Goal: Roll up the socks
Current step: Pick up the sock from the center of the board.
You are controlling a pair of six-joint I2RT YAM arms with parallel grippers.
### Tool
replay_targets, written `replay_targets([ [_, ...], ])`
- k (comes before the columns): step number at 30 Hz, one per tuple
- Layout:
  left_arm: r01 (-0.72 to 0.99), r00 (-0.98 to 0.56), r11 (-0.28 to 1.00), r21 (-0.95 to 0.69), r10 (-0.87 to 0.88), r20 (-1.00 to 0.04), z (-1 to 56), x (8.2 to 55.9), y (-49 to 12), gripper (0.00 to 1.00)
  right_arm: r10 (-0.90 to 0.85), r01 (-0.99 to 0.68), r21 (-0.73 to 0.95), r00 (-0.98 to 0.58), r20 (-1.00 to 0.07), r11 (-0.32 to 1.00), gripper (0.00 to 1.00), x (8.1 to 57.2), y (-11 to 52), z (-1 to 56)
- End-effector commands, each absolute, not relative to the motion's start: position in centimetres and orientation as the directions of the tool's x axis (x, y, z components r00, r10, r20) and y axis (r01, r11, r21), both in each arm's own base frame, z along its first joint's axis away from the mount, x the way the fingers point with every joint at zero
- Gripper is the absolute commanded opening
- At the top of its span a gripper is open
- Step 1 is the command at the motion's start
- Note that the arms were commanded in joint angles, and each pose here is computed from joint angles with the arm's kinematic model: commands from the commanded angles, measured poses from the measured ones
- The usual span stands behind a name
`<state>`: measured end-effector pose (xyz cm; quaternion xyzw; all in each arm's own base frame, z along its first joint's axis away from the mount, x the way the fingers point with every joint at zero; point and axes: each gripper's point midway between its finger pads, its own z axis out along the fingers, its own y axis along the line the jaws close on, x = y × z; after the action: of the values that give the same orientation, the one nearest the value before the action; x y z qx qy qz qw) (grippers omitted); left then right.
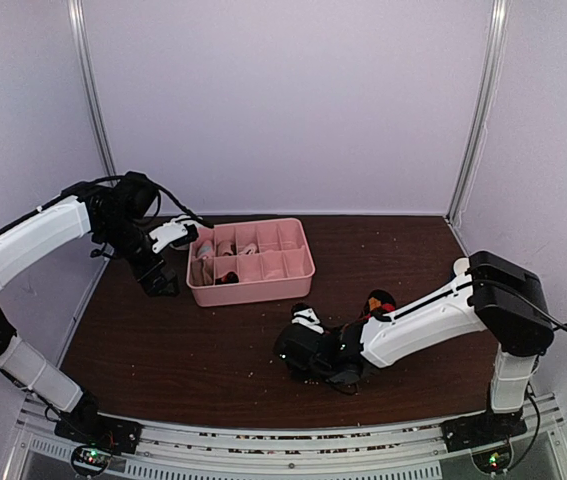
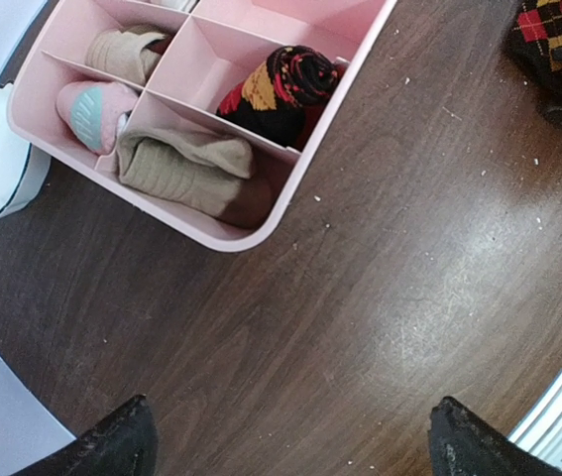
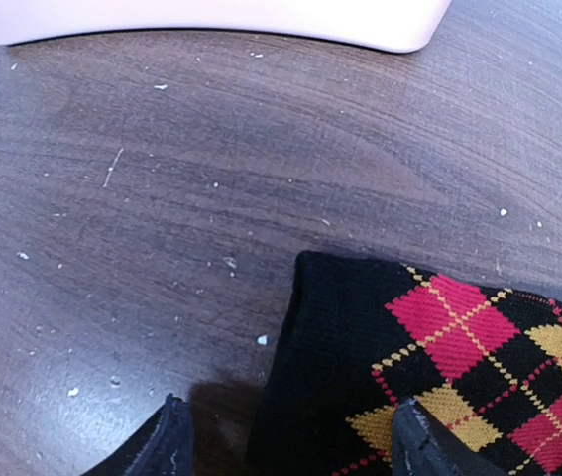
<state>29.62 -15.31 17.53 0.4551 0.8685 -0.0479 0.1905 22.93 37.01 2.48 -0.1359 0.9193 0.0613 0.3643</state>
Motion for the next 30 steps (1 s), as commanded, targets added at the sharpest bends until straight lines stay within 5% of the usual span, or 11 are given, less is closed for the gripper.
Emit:
replay_targets([
  [1,0.806,-0.494,0.580,0.119,0.769,-0.405,18.2,29.9,-15.3,0.98,-0.236,-0.276,-0.054,-0.686,-0.688,0.960,0.64,23.9,36.3,2.4],
  [6,0.807,-0.495,0.579,0.115,0.770,-0.402,18.1,29.9,-15.4,0.98,-0.232,-0.261,-0.058,-0.708,-0.667,0.964,0.52,24.6,35.8,1.2],
  [14,0.812,-0.501,0.577,0.091,0.768,-0.399,17.6,29.8,-15.7,0.98,-0.150,-0.245,0.067,-0.764,-0.627,0.967,0.02,24.9,34.0,0.1],
  [21,0.825,-0.500,0.562,0.063,0.777,-0.383,16.7,29.5,-16.0,0.98,-0.193,-0.321,0.095,-0.751,-0.631,0.942,0.00,25.8,31.3,5.3],
  [30,0.839,-0.485,0.542,0.052,0.787,-0.381,16.4,29.1,-16.1,0.98,-0.140,-0.225,0.058,-0.767,-0.626,0.973,0.00,35.1,21.9,13.4],
])
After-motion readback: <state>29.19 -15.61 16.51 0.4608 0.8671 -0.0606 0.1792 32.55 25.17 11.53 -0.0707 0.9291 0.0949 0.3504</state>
